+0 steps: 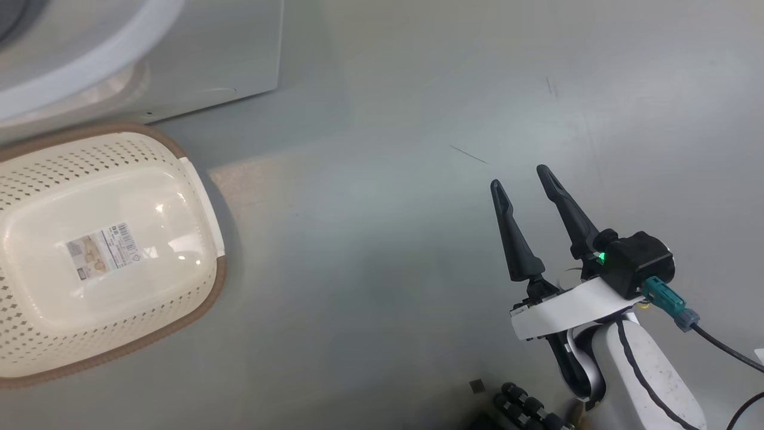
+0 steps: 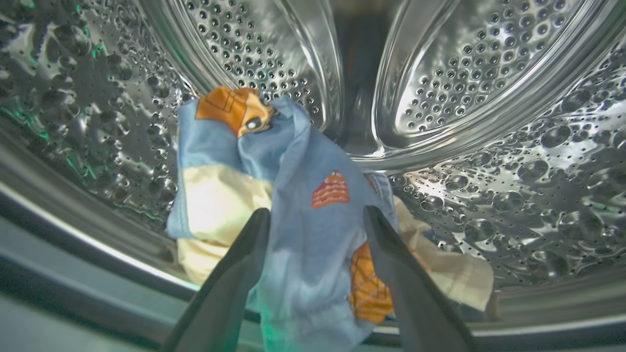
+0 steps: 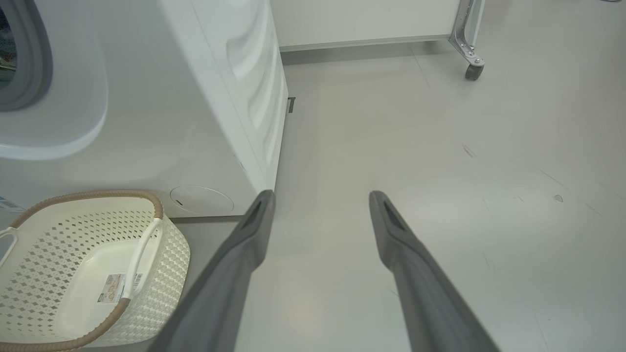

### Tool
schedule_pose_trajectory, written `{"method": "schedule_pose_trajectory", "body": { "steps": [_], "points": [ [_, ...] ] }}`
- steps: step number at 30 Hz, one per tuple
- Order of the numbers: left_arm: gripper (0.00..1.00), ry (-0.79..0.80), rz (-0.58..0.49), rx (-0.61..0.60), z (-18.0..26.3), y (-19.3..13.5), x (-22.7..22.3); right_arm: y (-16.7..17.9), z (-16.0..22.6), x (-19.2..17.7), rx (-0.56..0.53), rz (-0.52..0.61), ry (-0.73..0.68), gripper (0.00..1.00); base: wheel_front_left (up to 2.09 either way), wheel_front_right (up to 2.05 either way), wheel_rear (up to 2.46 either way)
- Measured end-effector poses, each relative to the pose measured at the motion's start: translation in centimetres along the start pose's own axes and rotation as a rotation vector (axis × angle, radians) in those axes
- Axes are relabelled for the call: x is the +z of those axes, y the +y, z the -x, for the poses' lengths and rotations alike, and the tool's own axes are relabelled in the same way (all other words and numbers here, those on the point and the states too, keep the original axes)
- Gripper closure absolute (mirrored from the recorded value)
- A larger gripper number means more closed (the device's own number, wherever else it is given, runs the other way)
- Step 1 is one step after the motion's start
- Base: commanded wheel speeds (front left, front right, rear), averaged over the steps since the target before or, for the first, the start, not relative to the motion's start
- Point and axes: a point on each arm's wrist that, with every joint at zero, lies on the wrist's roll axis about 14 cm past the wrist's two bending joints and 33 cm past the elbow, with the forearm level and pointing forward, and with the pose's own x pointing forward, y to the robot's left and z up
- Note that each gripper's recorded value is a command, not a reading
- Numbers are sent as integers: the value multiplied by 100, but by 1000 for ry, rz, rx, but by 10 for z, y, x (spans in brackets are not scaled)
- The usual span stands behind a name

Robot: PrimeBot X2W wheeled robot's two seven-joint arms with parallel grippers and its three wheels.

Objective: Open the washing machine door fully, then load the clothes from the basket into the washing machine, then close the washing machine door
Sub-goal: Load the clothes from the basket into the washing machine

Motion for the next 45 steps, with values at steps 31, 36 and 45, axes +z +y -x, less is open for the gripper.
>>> {"method": "schedule_pose_trajectory", "body": {
  "steps": [31, 36, 45],
  "points": [
    [0, 25, 46, -47, 160, 4, 22, 40, 29, 61, 129, -7, -180, 0, 0, 0, 0],
    [0, 1, 93, -47, 177, 6, 25, 48, 28, 67, 160, 4, -197, 0, 0, 0, 0],
    [0, -31, 143, -39, 199, 18, 21, 62, 25, 72, 205, 10, -212, 0, 0, 0, 0]
  ]
}}
